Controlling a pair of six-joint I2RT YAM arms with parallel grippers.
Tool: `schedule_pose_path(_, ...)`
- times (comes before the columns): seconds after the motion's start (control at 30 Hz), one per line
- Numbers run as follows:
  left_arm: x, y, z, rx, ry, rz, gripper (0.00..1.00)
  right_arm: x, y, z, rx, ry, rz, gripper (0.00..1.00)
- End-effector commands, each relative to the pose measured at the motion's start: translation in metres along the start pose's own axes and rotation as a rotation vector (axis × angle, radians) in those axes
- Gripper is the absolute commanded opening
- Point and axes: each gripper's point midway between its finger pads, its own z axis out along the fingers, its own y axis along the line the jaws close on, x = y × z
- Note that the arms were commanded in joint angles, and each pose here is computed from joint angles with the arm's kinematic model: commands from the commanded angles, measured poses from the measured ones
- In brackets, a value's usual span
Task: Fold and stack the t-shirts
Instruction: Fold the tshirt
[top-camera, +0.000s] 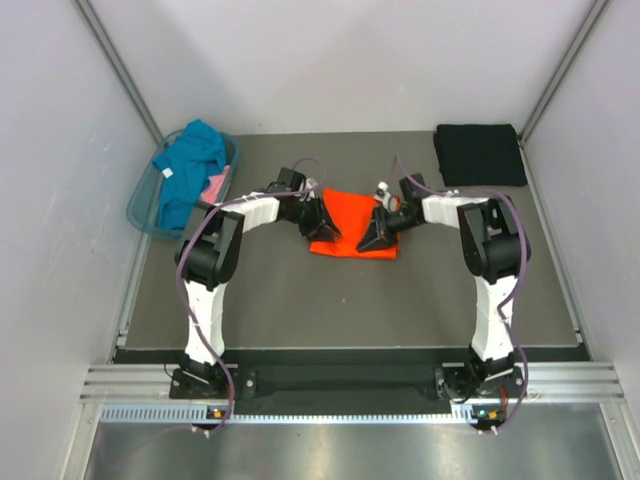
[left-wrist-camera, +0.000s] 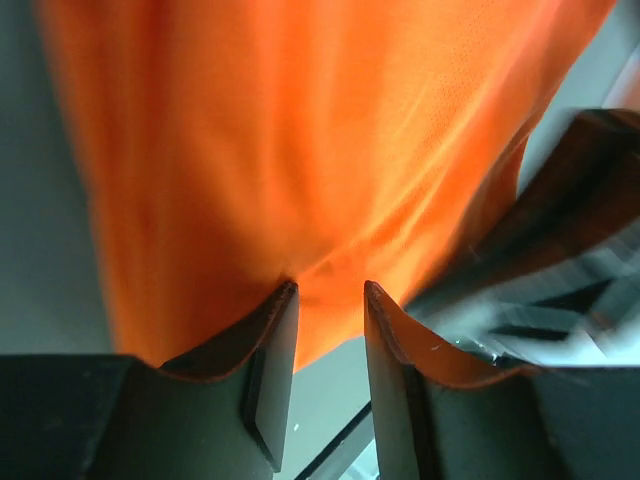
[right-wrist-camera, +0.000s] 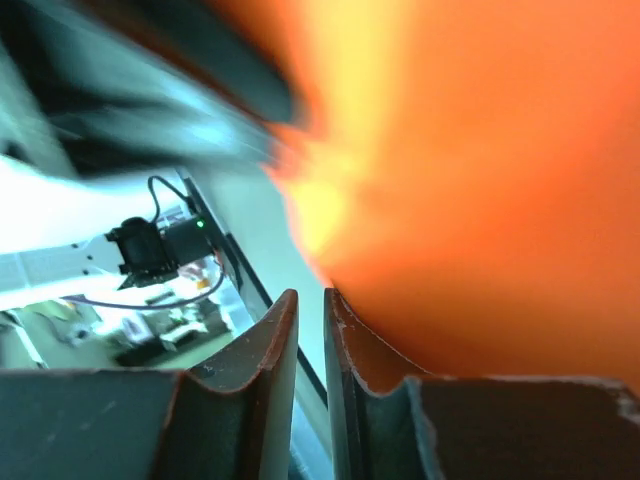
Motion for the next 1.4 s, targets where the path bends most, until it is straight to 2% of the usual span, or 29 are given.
schedule_pose_path(0.0,-0.004,0.042,-0.015,-0.108,-0.039,0.007,0.39,0.013,-0.034,-0.019,-0.002,-0.031,0.056,0.17)
schedule_pose_path(0.13,0.008,0.056,-0.034,-0.172,-0.023,0.048,0.39,0.03,-0.056,-0.053,0.028,-0.095,0.094,0.17)
schedule_pose_path(0.27,0.009,0.018,-0.058,-0.086,-0.034,0.13,0.4,0.043,-0.054,-0.073,0.04,-0.13,0.105,0.17)
schedule_pose_path(0.37,0.005,-0.006,-0.067,-0.041,-0.054,0.152,0.4,0.039,-0.031,-0.077,0.02,-0.138,0.058,0.17)
schedule_pose_path(0.53,-0.014,-0.026,-0.059,0.038,-0.074,0.137,0.4,0.015,0.001,-0.067,-0.011,-0.129,-0.021,0.17)
schedule_pose_path(0.67,-0.05,-0.048,-0.042,0.169,-0.137,0.124,0.4,-0.032,0.012,-0.064,-0.061,-0.221,-0.009,0.17)
schedule_pose_path(0.7,-0.07,-0.062,-0.04,0.238,-0.203,0.175,0.4,-0.057,0.02,-0.067,-0.097,-0.284,-0.073,0.17)
schedule_pose_path(0.73,-0.076,-0.063,-0.036,0.258,-0.205,0.166,0.4,-0.065,0.015,-0.059,-0.128,-0.277,-0.046,0.17)
schedule_pose_path(0.77,-0.089,-0.064,-0.023,0.288,-0.209,0.143,0.4,-0.077,0.019,-0.057,-0.162,-0.294,0.003,0.17)
schedule_pose_path(0.8,-0.097,-0.064,-0.018,0.302,-0.211,0.134,0.39,-0.098,0.028,-0.062,-0.195,-0.346,-0.051,0.17)
schedule_pose_path(0.9,-0.123,-0.05,0.001,0.3,-0.24,0.086,0.39,-0.126,0.01,-0.061,-0.223,-0.383,0.046,0.17)
schedule_pose_path(1.1,-0.162,-0.004,0.014,0.273,-0.294,0.004,0.38,-0.156,-0.051,-0.061,-0.218,-0.433,0.174,0.17)
schedule_pose_path(1.27,-0.16,0.001,0.008,0.258,-0.291,0.04,0.38,-0.17,-0.063,-0.085,-0.218,-0.47,0.165,0.19)
schedule_pose_path(1.37,-0.146,0.004,0.003,0.216,-0.258,0.059,0.39,-0.175,-0.053,-0.102,-0.169,-0.478,0.14,0.22)
